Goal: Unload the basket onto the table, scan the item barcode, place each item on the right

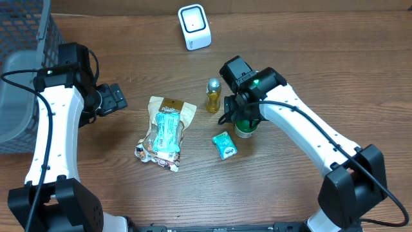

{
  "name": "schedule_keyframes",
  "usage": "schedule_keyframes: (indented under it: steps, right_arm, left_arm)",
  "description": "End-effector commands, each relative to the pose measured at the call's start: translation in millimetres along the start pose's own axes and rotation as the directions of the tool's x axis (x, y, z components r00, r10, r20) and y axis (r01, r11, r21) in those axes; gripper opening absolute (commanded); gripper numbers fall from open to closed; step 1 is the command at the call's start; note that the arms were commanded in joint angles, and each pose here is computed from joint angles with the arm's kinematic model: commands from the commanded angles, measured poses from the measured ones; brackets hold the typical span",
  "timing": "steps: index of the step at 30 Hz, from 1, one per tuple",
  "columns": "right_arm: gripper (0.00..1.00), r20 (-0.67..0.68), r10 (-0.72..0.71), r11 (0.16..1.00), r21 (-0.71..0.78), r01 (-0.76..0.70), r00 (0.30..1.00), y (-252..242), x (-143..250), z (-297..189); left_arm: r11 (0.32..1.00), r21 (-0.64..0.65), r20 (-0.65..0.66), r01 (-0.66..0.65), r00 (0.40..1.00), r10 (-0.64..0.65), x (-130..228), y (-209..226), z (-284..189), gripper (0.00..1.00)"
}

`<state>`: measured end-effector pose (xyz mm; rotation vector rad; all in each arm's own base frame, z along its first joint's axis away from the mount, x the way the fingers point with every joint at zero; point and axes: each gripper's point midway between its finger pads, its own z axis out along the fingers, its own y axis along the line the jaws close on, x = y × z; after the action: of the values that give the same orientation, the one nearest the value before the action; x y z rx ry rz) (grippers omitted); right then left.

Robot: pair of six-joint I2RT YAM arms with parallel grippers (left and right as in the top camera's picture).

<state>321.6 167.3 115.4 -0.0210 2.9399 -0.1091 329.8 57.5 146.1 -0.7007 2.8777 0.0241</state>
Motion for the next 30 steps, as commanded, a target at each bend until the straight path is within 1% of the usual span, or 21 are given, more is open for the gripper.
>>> schedule_keyframes:
  steps: [1,9,13,20,27,30]
  right_arm:
    - [0.86,-0.001,0.008,1.0,-0.006,-0.008,1.0,1.2,1.7,3.0]
    - [0.86,-0.006,0.013,1.0,-0.022,-0.013,1.0,5.0,4.8,15.3]
    - [0.9,-0.006,0.012,1.0,-0.024,-0.012,1.0,5.5,8.3,26.3]
    - [0.89,-0.017,0.009,1.0,-0.017,-0.01,1.0,3.5,14.9,37.0]
    - [0.88,-0.005,0.012,1.0,-0.025,-0.012,1.0,5.4,11.9,37.0]
    - [0.85,0.005,0.013,0.999,-0.03,-0.013,1.0,6.7,9.6,37.0]
  left_arm:
    - [1.0,0.0,0.006,-0.001,1.0,0.001,-1.5,-0.2,-1.3,0.99]
    - [1.0,0.0,0.006,-0.001,1.0,0.001,-1.5,-0.2,-1.3,1.0]
    - [1.0,0.0,0.006,-0.001,1.0,0.001,-1.5,-0.2,-1.3,1.0]
    - [1.0,0.0,0.006,-0.001,1.0,0.001,-1.5,-0.2,-1.3,1.0]
    - [1.0,0.0,0.006,-0.001,1.0,0.001,-1.5,-0.2,-1.3,1.0]
    - [1.0,0.0,0.006,-0.001,1.0,0.001,-1.5,-0.2,-1.3,1.0]
